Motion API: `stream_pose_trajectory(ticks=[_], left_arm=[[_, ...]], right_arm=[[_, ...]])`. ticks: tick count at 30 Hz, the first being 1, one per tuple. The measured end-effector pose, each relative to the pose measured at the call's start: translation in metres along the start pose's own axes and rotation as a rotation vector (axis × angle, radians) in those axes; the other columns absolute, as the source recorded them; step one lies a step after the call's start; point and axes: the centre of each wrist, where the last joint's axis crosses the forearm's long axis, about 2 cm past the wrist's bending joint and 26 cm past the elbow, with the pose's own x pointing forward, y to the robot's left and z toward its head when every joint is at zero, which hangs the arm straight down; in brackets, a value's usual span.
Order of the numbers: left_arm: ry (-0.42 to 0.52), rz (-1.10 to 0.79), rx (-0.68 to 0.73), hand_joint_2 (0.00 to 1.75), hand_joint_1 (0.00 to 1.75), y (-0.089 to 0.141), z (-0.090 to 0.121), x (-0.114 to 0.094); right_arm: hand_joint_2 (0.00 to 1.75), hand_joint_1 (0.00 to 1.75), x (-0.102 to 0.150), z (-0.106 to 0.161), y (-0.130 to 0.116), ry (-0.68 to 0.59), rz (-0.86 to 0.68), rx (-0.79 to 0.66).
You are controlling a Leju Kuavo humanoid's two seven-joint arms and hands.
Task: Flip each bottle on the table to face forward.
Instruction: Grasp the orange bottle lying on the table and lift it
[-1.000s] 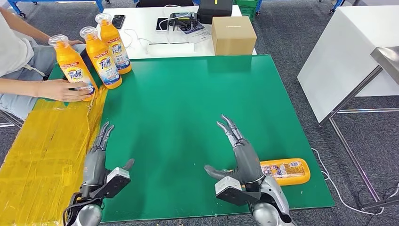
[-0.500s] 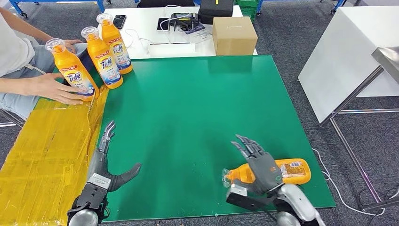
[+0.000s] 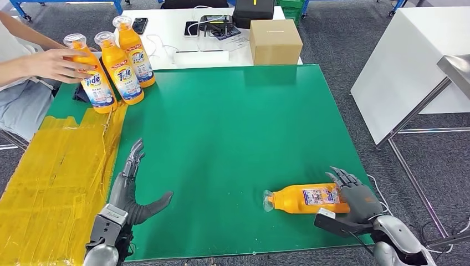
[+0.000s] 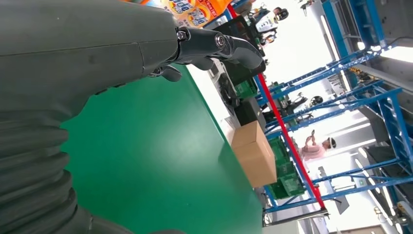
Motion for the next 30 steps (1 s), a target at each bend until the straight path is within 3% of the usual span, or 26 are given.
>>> stream_pose_trajectory(ticks=[9,13,21,22,25,26,27,30], left_arm=[[-0.007,0.011,-0.005,1.75,0.0,-0.001,-0.004,0.0],[-0.008,0.017,-0.011,1.75,0.0,-0.003,-0.006,0.001],[-0.009,0.02,-0.015,1.75,0.0,-0.004,-0.008,0.0],[-0.009,0.02,-0.015,1.75,0.0,-0.004,-0.008,0.0],[-0.01,0.02,-0.015,1.75,0.0,-0.004,-0.009,0.0],[-0.01,0.02,-0.015,1.75,0.0,-0.004,-0.009,0.0],[-0.009,0.021,-0.015,1.75,0.0,-0.004,-0.009,0.0],[-0.007,0.022,-0.015,1.75,0.0,-0.005,-0.009,-0.001]], right_arm=[[1.75,0.0,-0.017,-0.007,0.0,0.066,0.029,0.031],[1.75,0.21,-0.022,-0.014,-0.001,0.087,0.052,0.04],[1.75,0.21,-0.025,-0.021,0.0,0.104,0.062,0.06],[1.75,0.4,-0.025,-0.022,0.0,0.105,0.062,0.061],[1.75,1.47,-0.025,-0.022,0.001,0.107,0.061,0.065],[1.75,1.66,-0.025,-0.022,0.001,0.107,0.061,0.068],[1.75,1.72,-0.025,-0.022,0.002,0.108,0.062,0.071],[1.75,1.7,-0.024,-0.024,0.003,0.107,0.072,0.075]])
